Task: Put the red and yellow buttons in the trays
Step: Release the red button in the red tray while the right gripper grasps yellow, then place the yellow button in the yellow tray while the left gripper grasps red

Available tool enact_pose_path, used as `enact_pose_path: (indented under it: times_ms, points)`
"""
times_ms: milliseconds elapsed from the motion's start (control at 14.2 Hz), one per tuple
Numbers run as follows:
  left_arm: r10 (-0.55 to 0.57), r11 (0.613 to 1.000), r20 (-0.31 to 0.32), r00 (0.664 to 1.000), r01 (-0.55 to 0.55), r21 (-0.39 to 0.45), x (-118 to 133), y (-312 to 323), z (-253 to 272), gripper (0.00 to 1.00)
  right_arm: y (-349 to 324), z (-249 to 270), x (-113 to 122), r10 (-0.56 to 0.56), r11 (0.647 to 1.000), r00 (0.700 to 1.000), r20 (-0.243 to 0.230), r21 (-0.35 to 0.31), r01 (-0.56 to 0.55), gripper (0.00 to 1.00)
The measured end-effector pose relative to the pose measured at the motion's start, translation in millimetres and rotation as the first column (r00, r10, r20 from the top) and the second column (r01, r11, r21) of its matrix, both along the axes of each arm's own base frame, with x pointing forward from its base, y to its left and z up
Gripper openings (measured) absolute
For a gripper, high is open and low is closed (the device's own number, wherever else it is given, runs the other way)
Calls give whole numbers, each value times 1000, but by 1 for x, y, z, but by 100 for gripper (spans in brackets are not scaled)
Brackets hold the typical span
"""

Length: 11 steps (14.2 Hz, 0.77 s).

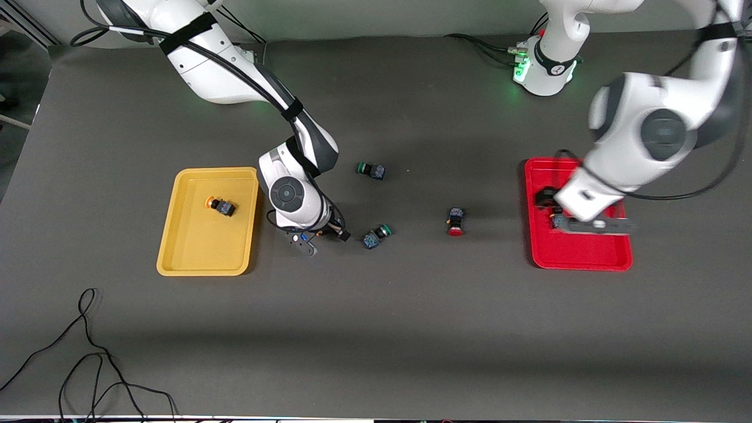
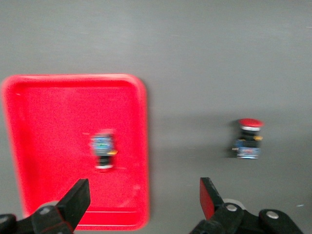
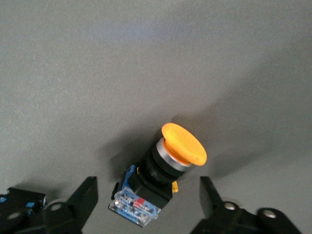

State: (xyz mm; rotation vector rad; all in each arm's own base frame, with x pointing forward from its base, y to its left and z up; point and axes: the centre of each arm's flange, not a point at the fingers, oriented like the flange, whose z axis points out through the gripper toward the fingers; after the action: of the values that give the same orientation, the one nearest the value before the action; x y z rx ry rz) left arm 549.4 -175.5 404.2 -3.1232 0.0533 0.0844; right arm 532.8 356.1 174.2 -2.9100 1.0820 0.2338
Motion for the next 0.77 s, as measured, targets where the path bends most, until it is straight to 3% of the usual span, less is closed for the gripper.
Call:
enact_pose_path:
  times_ms: [211, 423, 563, 775]
  points:
    - [30, 999, 37, 999, -29, -13, -15, -92, -29, 100, 0, 3, 1, -1, 1000, 1000, 1, 1, 1, 53]
    - [20, 1000, 36, 999, -20, -19, -18, -130, -99, 100, -13, 24, 6, 20, 1000, 999, -41, -23, -21, 53]
    - [19, 1000, 19, 1000, -19, -14, -15, -133, -151, 100, -43, 64, 18, 68, 997, 995, -78, -42, -71, 53]
    - [19, 1000, 5, 1000, -19, -9, -15, -134, -205, 100, -152, 134, 49, 116, 991, 988, -102, -59, -122, 52]
